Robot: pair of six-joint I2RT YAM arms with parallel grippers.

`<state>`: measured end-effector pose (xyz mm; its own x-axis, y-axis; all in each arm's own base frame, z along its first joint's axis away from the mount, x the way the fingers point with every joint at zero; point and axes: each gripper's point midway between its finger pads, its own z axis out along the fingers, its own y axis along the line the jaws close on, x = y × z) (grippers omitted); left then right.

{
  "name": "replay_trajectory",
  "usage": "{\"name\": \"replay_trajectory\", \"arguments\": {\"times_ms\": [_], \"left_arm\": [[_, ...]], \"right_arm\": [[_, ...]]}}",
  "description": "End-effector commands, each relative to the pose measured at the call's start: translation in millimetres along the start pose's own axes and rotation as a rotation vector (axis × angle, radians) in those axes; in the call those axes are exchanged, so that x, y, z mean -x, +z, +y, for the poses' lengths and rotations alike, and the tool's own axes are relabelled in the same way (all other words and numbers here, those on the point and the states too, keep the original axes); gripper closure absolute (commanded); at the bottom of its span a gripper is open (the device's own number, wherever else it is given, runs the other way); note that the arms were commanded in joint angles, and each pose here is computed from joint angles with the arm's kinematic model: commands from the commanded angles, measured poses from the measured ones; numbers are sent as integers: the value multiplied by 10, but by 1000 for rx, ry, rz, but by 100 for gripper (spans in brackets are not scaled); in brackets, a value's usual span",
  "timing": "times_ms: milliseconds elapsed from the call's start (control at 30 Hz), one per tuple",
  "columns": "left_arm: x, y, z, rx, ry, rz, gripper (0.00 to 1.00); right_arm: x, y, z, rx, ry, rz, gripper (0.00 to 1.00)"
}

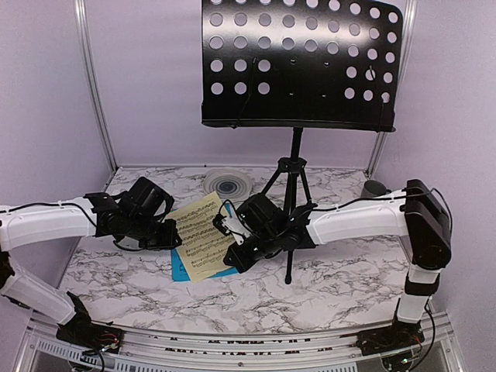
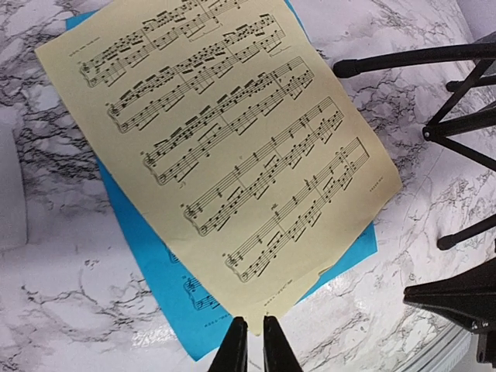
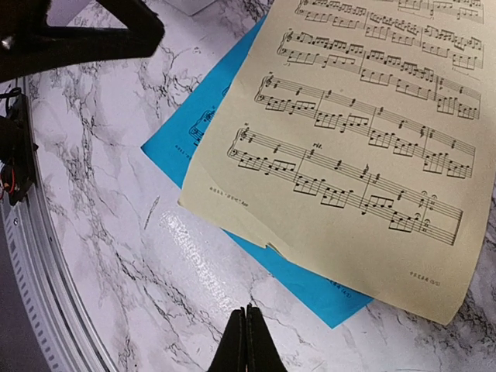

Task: Pack up the instrument practice props
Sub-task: Adjust the sheet music at the center of the board.

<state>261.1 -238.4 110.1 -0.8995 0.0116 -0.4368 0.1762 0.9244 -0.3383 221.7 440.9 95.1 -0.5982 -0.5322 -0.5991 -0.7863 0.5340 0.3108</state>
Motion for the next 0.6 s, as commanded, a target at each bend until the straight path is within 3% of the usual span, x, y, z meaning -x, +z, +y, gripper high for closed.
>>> {"name": "replay_trajectory", "arguments": {"times_ms": [0,67,233,333,567], "left_arm": [[-240,-189,421,128,-58,-31,73],[-300,-243,552,161,-74,-56,51],[-455,-272,879,280,-114,-60,23],[-517,-242,1033,338,-139,-69,16],[-462,-161,1299,400,-227,-143,17]], "right_arm": [[78,-78,85,30,-10,-42,100],[80,-83,88,34,-9,-46,100],[79,-86,100,47,-11,-49,100],[86,-87,110,58,-12,-54,100],[95,-122,138,72,-21,-58,100]]}}
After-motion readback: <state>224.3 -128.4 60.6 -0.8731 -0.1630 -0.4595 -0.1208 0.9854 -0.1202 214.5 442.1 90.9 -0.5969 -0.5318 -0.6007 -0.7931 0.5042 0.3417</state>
